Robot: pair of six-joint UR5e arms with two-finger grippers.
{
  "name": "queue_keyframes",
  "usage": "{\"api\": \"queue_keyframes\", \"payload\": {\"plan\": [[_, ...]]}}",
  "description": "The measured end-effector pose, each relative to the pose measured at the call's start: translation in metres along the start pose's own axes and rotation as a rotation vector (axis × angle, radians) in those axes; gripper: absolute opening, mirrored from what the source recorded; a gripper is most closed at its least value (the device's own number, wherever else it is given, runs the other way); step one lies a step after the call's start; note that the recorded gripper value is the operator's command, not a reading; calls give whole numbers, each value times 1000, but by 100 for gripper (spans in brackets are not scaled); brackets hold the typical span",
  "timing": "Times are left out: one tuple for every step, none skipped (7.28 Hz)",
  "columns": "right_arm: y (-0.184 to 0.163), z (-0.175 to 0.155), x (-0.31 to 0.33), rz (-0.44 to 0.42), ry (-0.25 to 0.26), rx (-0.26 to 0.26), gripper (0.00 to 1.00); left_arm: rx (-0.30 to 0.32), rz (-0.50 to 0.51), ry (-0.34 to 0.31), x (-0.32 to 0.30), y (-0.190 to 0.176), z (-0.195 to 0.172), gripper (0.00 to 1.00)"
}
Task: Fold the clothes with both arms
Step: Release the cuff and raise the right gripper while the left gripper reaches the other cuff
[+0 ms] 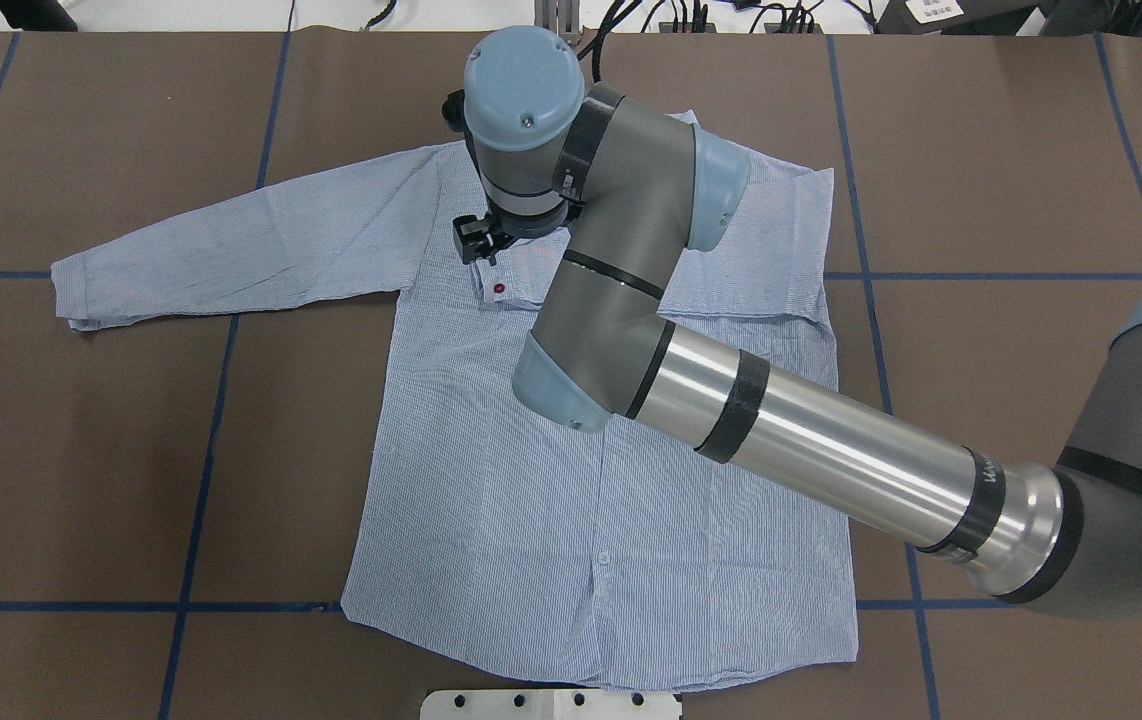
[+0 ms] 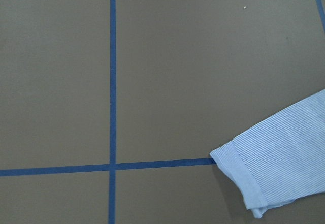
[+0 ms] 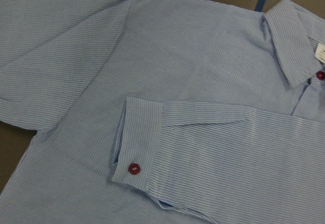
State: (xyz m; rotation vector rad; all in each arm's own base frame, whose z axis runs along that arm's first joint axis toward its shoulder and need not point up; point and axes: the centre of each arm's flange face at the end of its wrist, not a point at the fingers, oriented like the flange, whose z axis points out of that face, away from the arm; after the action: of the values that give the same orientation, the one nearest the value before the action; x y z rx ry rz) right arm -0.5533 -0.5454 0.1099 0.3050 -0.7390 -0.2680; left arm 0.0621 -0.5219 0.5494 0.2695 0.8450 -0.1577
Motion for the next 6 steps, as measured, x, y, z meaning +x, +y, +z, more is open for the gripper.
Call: {"api": "queue_keyframes", "payload": {"plan": [[8,-14,36,36,18,-44,100,8,-72,3,28,12,24,100],[21,-26,80,74,31,-64,100,18,-155,0,56,27,49,100],[36,-33,127,102,41,-71,100,35,-230,-16,80,43,73,100],[49,-41,177,118,35,-89,100,55,-286,-45,98,57,98,99],[54,-49,218,124,10,-122,100,72,-309,-70,105,64,119,97],[55,-56,243,123,-10,-146,100,82,-314,-82,103,66,137,92]]}}
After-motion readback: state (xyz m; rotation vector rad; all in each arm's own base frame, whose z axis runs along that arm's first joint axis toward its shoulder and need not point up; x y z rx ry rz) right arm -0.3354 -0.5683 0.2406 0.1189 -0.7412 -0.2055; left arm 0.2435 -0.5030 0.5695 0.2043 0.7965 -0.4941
